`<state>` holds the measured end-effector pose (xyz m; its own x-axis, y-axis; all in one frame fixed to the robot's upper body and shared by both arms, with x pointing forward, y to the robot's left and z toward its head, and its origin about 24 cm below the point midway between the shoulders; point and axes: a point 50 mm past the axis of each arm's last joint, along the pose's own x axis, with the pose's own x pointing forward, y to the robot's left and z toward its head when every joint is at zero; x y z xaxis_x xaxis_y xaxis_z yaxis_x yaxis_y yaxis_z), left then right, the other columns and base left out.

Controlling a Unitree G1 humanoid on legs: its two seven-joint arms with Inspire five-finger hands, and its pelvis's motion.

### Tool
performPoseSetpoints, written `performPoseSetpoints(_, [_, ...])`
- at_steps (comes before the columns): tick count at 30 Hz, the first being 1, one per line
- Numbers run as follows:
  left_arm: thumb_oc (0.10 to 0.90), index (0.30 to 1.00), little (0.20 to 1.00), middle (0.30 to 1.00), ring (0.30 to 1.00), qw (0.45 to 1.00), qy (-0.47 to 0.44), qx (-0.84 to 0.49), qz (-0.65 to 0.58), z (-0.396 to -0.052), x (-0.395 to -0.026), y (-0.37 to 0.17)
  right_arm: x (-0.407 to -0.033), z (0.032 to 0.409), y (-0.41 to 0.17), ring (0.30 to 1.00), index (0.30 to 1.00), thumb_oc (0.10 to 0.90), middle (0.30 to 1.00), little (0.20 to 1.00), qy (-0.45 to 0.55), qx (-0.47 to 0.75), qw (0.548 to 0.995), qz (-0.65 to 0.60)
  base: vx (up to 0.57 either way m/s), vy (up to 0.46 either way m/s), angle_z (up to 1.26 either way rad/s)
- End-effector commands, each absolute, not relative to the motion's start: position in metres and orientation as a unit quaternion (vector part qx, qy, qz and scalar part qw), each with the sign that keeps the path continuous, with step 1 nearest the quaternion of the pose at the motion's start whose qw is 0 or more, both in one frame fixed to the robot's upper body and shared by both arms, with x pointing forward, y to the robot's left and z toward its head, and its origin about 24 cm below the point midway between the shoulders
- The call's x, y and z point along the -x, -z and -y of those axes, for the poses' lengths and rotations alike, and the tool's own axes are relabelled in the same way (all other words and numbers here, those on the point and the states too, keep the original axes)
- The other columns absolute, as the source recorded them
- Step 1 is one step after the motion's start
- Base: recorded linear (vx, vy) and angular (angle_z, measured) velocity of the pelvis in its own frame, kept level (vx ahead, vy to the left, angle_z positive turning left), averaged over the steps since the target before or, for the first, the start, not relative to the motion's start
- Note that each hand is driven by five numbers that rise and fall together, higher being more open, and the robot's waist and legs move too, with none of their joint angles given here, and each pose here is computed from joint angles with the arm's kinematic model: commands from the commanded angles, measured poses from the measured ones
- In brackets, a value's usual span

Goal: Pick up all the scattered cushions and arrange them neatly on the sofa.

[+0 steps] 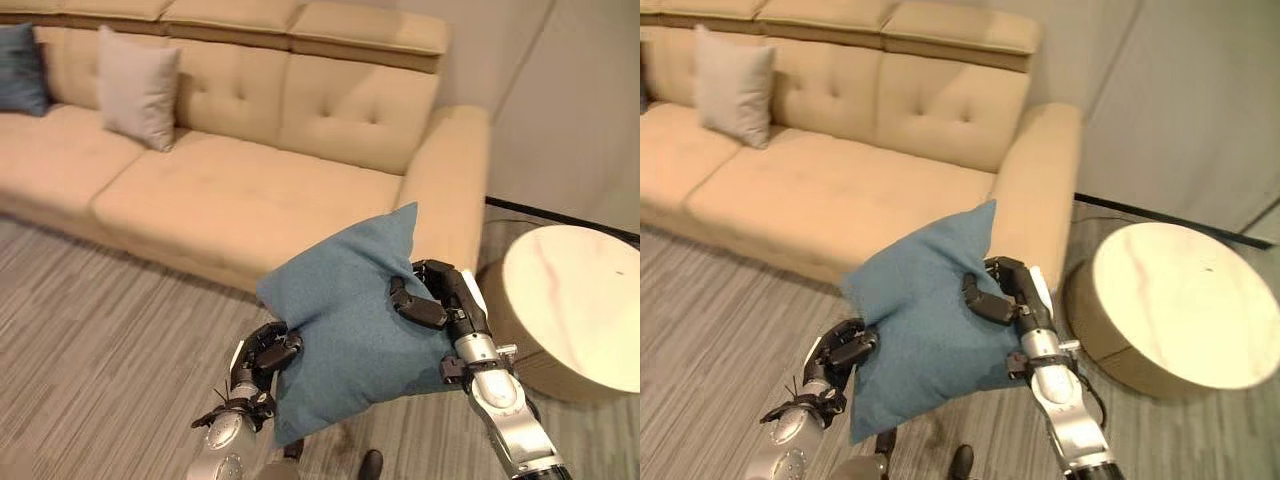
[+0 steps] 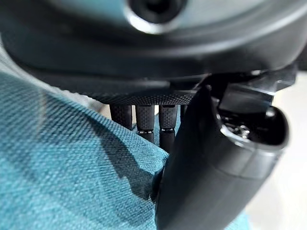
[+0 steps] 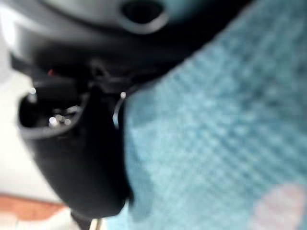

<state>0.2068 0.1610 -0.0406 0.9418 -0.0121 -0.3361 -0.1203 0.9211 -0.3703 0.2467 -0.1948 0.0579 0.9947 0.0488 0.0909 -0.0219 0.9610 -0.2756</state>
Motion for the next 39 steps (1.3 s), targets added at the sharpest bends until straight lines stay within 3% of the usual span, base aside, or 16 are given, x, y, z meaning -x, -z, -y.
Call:
performPoseSetpoints(1, [0.4, 0.3, 0.3, 0.3, 0.3, 0.976, 0.037, 0.211, -0.038, -0.161, -0.227, -0.006, -0.252, 0.189, -0.136, 0.3, 0.3, 0.4, 0.3, 0.3, -0.012, 0.056, 0.962, 0.265, 0.05, 0.066, 0.83])
performPoseSetpoints(17, [0.4, 0.3, 0.3, 0.3, 0.3, 0.988, 0.023, 0.149, -0.026, -0.186, -0.222, -0.011, -0.259, 0.159, -0.137, 0.3, 0.3, 0.4, 0.3, 0.3, -0.075, 0.03, 0.96, 0.27, 0.09, 0.163, 0.24])
performPoseSetpoints(39, [0.4, 0.3, 0.3, 0.3, 0.3, 0.983, 0.042, 0.178, -0.029, -0.168, -0.223, -0.008, -0.247, 0.19, -0.11, 0.3, 0.3, 0.4, 0.3, 0.3, -0.037, 0.063, 0.976, 0.204, 0.15, -0.026, 0.51])
